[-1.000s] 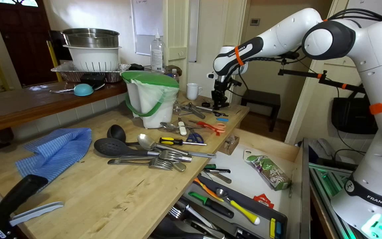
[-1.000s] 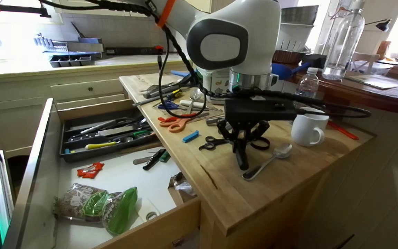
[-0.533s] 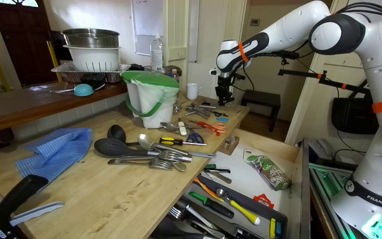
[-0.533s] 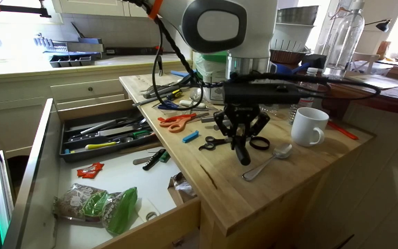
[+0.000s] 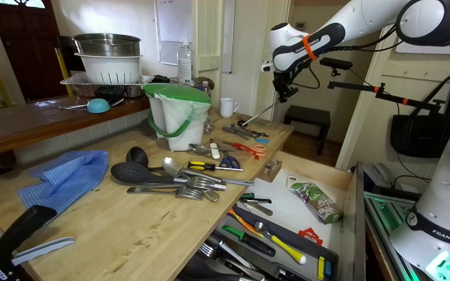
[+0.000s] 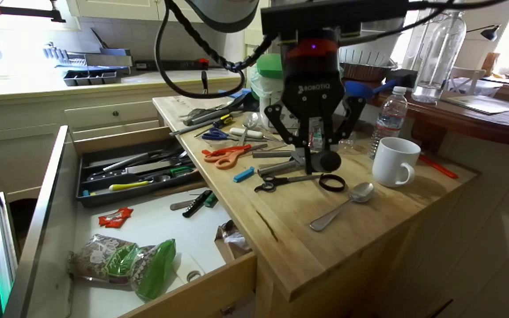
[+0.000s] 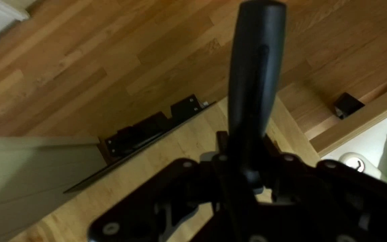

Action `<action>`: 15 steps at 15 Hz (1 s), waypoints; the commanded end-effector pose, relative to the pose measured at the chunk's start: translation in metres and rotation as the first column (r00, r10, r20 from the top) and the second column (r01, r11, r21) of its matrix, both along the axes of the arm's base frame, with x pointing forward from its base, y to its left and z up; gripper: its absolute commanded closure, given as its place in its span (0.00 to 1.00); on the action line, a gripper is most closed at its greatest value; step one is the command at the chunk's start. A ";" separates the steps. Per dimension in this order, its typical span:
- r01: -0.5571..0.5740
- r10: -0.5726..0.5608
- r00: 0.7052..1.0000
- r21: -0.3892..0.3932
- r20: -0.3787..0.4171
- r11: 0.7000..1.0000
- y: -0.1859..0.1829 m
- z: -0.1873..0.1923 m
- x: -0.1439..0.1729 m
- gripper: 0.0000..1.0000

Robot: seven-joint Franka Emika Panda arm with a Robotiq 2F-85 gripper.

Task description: Move the tool with a black handle on the far right of the table to the left panel of the cutlery rack in the drawer

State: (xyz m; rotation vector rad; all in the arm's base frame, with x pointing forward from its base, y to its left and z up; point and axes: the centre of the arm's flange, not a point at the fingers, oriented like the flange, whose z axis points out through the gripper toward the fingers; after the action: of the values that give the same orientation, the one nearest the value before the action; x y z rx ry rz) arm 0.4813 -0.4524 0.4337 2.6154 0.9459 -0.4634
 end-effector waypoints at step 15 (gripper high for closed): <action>-0.240 0.197 0.957 0.199 0.213 0.950 0.057 0.055 -0.136 0.94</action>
State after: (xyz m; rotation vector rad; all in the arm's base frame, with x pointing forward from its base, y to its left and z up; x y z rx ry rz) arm 0.3695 -0.4142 0.4882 2.5887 1.1570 -0.2005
